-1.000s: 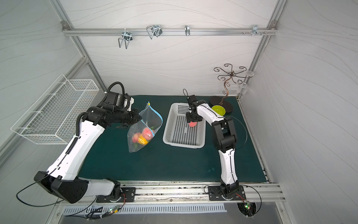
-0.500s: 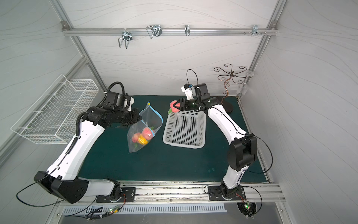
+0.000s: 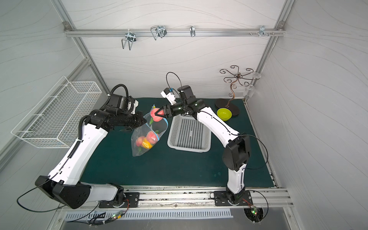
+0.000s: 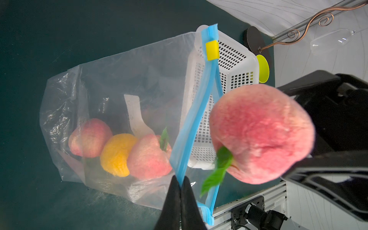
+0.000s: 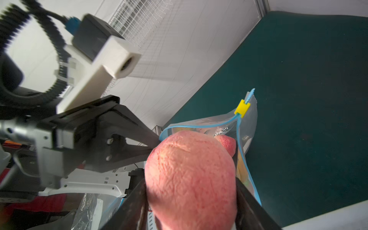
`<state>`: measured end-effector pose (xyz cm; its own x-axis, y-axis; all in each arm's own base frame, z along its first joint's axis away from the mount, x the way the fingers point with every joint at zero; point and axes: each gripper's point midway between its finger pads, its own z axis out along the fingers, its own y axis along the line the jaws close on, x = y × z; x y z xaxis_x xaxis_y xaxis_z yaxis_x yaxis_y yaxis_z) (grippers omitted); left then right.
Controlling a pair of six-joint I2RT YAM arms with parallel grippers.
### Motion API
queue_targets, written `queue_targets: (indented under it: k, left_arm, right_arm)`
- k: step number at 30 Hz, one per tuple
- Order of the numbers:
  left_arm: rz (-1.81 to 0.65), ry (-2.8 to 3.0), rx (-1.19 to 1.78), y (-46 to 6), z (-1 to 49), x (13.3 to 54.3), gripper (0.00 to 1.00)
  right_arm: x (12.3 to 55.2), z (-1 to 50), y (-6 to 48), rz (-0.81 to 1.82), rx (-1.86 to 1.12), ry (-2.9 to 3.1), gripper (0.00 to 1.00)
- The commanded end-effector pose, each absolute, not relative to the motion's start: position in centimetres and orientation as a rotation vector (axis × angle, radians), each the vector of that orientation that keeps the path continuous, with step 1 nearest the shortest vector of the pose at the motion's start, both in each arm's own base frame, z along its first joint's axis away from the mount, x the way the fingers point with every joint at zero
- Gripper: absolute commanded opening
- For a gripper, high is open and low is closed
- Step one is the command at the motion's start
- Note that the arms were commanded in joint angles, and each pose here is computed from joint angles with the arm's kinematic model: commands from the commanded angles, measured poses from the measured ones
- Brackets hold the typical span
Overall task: Place the peach in a zip-top bag and seal the zipper
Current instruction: Place the peach in the zipper food storage bag, then close the zipper of the food storage bag at the center of the board.
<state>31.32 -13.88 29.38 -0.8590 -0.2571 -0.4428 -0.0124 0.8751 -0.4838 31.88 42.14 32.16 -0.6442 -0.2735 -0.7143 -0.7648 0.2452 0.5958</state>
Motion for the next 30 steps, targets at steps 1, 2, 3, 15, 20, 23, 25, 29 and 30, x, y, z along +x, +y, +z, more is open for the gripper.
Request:
queue_targets:
  k: [1,2,3,15,20,23,25,29,30]
  left_arm:
    - [-0.704,2.462,-0.186,-14.2,31.4,31.7,0.00]
    - [-0.708,2.456,-0.185,-14.2,31.6,31.6,0.00]
    - [-0.712,2.452,-0.186,-14.2,31.8,31.6,0.00]
    - [-0.771,2.391,-0.266,-13.7,33.0,32.3,0.00]
    - [-0.776,2.333,-0.355,-12.3,33.2,32.9,0.00]
    - [-0.775,2.315,-0.368,-12.0,33.3,33.0,0.00]
    - [-0.777,2.312,-0.369,-11.9,33.4,33.0,0.00]
    - [-0.751,2.289,-0.402,-11.1,33.6,32.8,0.00]
    - [-0.756,2.280,-0.398,-11.1,33.7,32.8,0.00]
  right_arm:
    - [32.7,30.3,42.8,1.247,-0.936,2.127,0.60]
    - [33.0,29.7,43.0,1.202,-0.937,2.144,0.61]
    - [33.2,29.4,43.1,1.166,-0.937,2.151,0.62]
    - [33.4,30.8,44.2,1.061,-0.990,2.099,0.81]
    - [32.5,33.3,43.5,1.062,-1.010,2.025,0.82]
    - [31.8,34.9,42.7,1.048,-1.017,1.976,0.81]
    - [31.4,35.5,42.0,1.028,-1.019,1.952,0.81]
    - [31.2,35.7,40.0,0.965,-0.983,1.948,0.81]
    - [30.9,35.5,39.6,0.971,-0.984,1.952,0.81]
